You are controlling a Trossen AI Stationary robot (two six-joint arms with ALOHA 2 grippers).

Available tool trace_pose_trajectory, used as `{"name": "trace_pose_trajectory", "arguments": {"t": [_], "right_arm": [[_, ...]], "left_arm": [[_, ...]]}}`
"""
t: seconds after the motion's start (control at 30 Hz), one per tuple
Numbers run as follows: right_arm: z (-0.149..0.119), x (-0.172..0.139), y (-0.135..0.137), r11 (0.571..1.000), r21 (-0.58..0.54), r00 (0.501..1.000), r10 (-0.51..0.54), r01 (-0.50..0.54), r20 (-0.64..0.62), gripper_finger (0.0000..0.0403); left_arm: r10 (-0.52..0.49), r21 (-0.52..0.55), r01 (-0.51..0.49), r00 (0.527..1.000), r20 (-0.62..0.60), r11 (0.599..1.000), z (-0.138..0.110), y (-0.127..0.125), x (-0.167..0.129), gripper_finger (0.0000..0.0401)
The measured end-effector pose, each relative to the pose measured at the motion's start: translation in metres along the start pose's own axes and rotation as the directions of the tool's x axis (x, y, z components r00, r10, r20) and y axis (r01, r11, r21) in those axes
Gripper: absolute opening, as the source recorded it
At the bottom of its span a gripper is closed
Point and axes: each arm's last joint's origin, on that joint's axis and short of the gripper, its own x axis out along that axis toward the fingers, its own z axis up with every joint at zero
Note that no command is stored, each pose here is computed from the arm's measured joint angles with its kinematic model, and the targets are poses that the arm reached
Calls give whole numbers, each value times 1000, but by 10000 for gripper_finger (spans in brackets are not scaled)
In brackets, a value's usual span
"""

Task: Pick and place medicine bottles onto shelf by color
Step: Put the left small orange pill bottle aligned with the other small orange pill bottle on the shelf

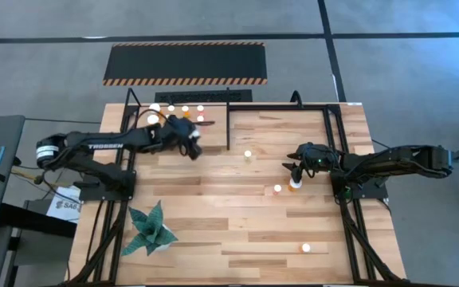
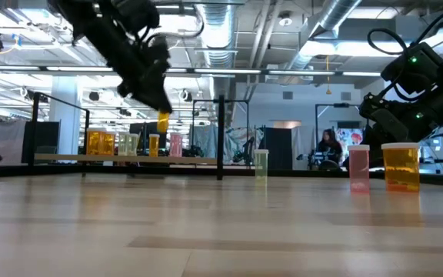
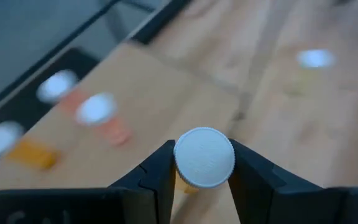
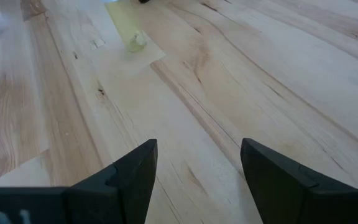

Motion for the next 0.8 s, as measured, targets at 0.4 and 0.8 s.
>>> {"name": "trace_pose_trajectory", "arguments": {"t": [0.4,0.8], "right_arm": [[0,0,0,1000,0,1000,0,0,0,256],[0,0,0,1000,0,1000,0,0,0,256]], "left_arm": [[241,-341,-220,970,19,914,-29,47,23,114],[326,-426,-287,945,19,858,-39,56,27,114]]}}
